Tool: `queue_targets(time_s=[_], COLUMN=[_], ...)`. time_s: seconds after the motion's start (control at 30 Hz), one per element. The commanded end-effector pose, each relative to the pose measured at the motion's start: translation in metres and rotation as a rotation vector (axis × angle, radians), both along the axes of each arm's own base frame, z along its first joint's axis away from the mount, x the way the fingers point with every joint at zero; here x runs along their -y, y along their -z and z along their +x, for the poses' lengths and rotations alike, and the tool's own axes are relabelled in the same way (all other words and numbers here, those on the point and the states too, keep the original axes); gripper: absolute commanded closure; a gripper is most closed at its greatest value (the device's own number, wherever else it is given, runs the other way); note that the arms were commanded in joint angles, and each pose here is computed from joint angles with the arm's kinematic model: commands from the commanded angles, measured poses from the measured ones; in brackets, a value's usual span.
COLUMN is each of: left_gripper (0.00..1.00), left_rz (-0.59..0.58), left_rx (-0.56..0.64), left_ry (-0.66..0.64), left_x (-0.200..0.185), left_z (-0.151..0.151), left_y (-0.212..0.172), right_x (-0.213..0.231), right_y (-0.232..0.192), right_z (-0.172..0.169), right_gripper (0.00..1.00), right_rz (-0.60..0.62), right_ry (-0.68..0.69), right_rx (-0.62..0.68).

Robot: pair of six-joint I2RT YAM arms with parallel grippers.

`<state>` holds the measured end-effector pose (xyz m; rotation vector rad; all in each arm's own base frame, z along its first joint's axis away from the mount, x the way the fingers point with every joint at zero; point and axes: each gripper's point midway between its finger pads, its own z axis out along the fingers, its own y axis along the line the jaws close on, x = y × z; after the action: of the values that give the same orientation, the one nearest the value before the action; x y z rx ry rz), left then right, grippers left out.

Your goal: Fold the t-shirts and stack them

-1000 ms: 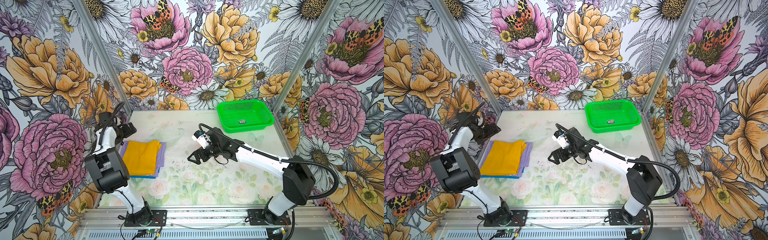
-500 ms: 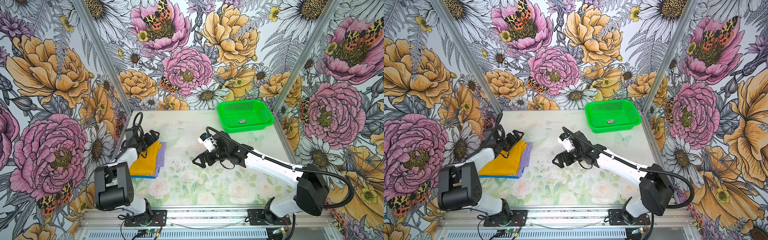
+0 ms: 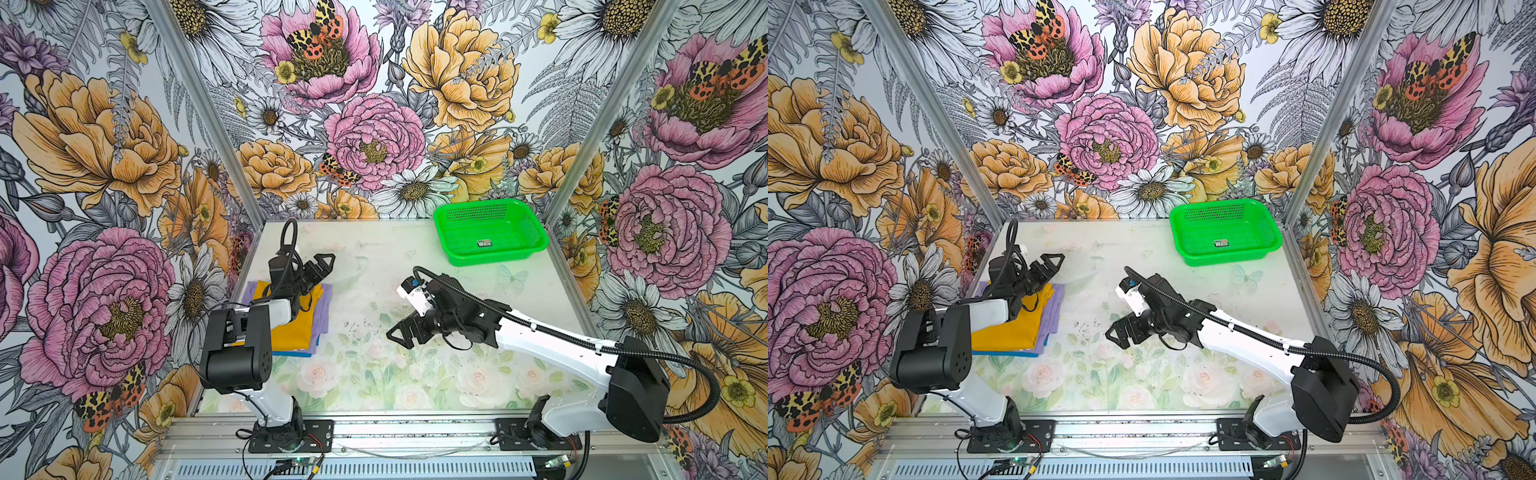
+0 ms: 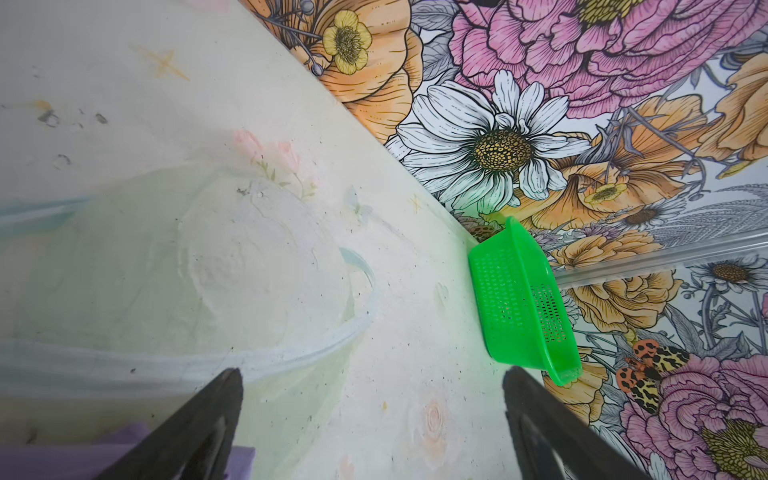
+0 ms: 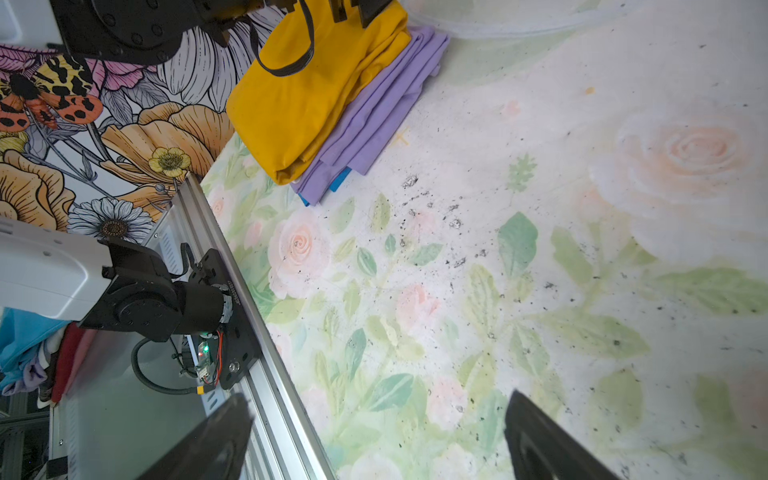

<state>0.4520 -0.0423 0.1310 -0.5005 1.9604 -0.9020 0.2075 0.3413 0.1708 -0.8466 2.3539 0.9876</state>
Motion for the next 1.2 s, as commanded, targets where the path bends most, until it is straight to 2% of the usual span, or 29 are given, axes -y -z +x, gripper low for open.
queue_targets(time_s=[0.0,0.13,0.3,0.4,0.5,0.7,0.8,0.93,1.0,1.17], left_gripper=[0.01,0.01,0.01,0.01,0.01,0.01,0.01,0.01,0.01,0.01], left_rz=[-0.023,-0.078,-0.093,-0.119,-0.113,-0.03,0.041,0.183,0.293,0.649], left_rx=[0.049,0.052,0.033,0.052,0.096,0.196,0.239,0.234,0.198,0.068], left_ry=[0.031,0.031,0.027,0.028,0.037,0.062,0.073,0.054,-0.01,-0.217], left_x=[0.009,0.016,0.025,0.027,0.027,0.027,0.026,0.019,0.007,-0.032], left_z=[0.0,-0.003,-0.007,-0.006,-0.003,-0.008,-0.017,-0.034,-0.043,-0.077], left_y=[0.002,0.02,0.048,0.048,0.027,-0.045,-0.083,-0.114,-0.119,-0.108], right_x=[-0.013,-0.016,-0.018,-0.019,-0.019,-0.02,-0.017,-0.005,0.008,0.068], right_y=[-0.022,-0.017,-0.011,-0.01,-0.011,-0.019,-0.026,-0.029,-0.029,-0.029], right_z=[-0.001,-0.003,-0.003,-0.003,-0.003,-0.003,-0.002,0.005,0.018,0.059], right_gripper=[0.03,0.03,0.03,0.03,0.04,0.03,0.03,0.02,0.01,0.01], right_rz=[0.039,0.028,0.016,0.014,0.015,0.026,0.028,-0.015,-0.053,-0.219], right_ry=[-0.023,-0.029,-0.032,-0.034,-0.033,-0.049,-0.052,-0.024,0.036,0.244], right_rx=[0.057,0.052,0.043,0.041,0.045,0.069,0.101,0.153,0.177,0.279])
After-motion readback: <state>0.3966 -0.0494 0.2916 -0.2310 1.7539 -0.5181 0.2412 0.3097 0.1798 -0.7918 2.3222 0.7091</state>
